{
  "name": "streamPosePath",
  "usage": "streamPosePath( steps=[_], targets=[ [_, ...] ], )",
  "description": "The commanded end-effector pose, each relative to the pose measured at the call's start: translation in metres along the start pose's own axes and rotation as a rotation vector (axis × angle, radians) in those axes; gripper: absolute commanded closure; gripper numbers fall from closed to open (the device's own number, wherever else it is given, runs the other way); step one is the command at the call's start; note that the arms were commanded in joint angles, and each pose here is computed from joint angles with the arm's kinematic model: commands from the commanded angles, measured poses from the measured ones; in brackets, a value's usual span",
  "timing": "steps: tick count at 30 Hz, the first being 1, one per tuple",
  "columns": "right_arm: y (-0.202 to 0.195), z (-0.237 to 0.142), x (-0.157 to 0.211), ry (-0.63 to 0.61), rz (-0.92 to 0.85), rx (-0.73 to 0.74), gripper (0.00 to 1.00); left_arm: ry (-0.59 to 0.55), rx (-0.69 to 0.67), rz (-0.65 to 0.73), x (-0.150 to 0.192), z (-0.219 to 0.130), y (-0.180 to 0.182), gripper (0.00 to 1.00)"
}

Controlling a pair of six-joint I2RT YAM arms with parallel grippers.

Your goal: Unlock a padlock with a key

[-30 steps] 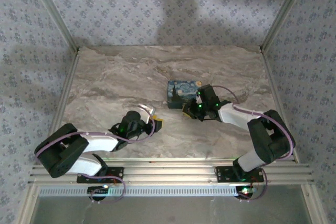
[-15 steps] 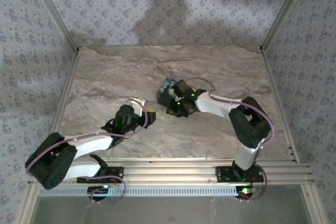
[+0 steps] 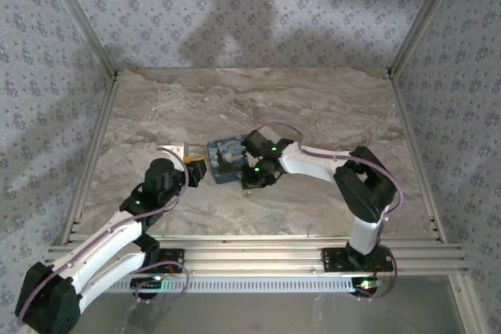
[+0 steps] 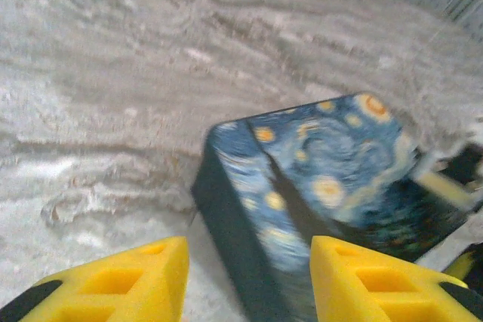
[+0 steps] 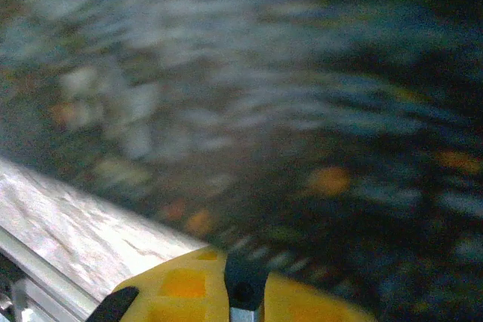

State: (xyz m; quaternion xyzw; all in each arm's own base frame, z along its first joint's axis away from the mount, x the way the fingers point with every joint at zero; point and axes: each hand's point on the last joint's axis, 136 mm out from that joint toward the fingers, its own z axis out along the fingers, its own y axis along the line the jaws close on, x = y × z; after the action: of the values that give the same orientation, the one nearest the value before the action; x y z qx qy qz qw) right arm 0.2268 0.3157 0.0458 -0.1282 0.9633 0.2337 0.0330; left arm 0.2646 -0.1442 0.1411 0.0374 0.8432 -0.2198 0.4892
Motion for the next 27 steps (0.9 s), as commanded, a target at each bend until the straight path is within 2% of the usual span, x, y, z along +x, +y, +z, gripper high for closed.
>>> streamPosePath(
  steps=[1, 6, 11, 18, 23, 27],
  targets=[
    [-0.01, -0.023, -0.012, -0.088, 0.054, -0.109, 1.0, 0.073, 0.045, -0.009, -0.003, 0.004, -0.014, 0.53],
    [-0.018, -0.041, -0.022, -0.134, 0.091, -0.237, 1.0, 0.158, 0.138, 0.003, -0.008, 0.024, -0.039, 0.54],
    [-0.029, -0.052, -0.036, -0.187, 0.221, -0.317, 1.0, 0.185, 0.183, 0.01, -0.018, 0.036, -0.053, 0.55],
    [-0.042, -0.051, -0.049, -0.236, 0.371, -0.341, 1.0, 0.179, 0.19, 0.006, -0.017, 0.036, -0.054, 0.56],
    [-0.032, -0.044, -0.059, -0.26, 0.409, -0.441, 1.0, 0.18, 0.197, -0.004, -0.013, 0.034, -0.053, 0.56],
    [-0.035, -0.04, -0.06, -0.276, 0.448, -0.423, 1.0, 0.178, 0.203, -0.01, -0.011, 0.033, -0.053, 0.56]
  ],
)
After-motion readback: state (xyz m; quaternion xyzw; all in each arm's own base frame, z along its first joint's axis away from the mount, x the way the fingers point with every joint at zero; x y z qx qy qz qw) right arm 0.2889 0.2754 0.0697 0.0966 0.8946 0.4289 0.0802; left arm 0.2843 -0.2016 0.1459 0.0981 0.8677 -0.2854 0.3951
